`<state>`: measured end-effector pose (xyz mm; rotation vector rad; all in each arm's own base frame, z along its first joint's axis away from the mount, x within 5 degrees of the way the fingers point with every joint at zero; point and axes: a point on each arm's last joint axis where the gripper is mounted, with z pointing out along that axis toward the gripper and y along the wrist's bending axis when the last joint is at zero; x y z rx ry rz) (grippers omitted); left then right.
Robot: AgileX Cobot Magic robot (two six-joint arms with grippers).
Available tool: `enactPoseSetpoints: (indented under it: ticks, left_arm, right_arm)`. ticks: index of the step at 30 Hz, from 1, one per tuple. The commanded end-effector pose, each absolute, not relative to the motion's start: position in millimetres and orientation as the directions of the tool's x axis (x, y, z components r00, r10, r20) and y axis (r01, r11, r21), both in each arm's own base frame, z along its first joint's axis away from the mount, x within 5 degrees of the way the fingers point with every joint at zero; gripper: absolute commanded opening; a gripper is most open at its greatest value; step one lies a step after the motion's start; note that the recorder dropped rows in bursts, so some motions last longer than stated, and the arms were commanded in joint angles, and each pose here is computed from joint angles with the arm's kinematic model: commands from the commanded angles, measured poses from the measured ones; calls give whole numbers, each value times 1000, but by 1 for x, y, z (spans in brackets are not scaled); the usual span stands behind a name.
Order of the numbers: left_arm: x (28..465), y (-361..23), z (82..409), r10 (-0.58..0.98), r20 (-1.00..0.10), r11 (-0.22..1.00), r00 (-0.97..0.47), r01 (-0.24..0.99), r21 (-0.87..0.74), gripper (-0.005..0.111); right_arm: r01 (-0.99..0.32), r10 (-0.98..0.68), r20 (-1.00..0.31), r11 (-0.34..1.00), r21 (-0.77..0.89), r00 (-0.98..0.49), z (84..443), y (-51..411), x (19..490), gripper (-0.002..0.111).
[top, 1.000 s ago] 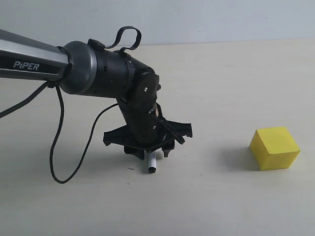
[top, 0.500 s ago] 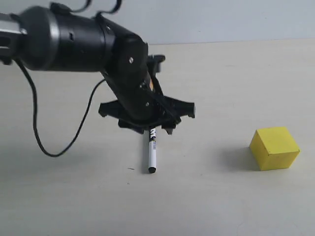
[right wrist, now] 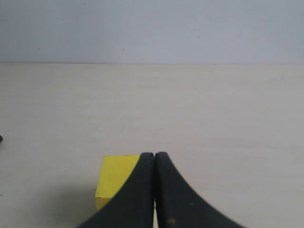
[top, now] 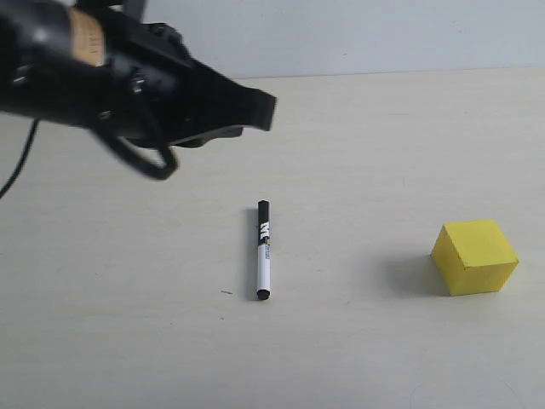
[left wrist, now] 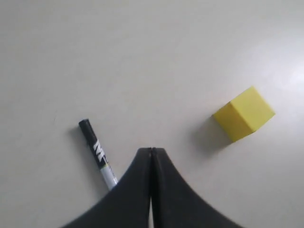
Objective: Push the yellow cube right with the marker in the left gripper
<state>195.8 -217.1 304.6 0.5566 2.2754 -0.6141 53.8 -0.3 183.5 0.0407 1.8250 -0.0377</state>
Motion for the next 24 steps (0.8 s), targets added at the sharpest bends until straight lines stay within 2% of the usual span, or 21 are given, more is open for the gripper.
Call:
enactPoseSetpoints:
  ticks: [1,8,11,15,24]
  left_arm:
    - [160,-177,312,64,-857,736,-511,604,-305,0]
    - [104,-115,301,-21,-924,696,-381,658,-288,0]
    - [82,-90,287,-48,-898,701,-438,625,-343,0]
    - [61,-67,271,30,-865,732,-501,600,-323,0]
    - [52,-57,268,52,-851,742,-522,591,-317,0]
  right_arm:
    - [54,13,-968,999,0,-249,183,0,54,0]
    - [54,13,-968,999,0,-249,183,0,54,0]
    - [54,13,-968,999,0,-249,183,0,54,0]
    - [54,13,-968,999,0,-249,183,0,54,0]
    - [54,13,-968,999,0,-249,183,0,54,0]
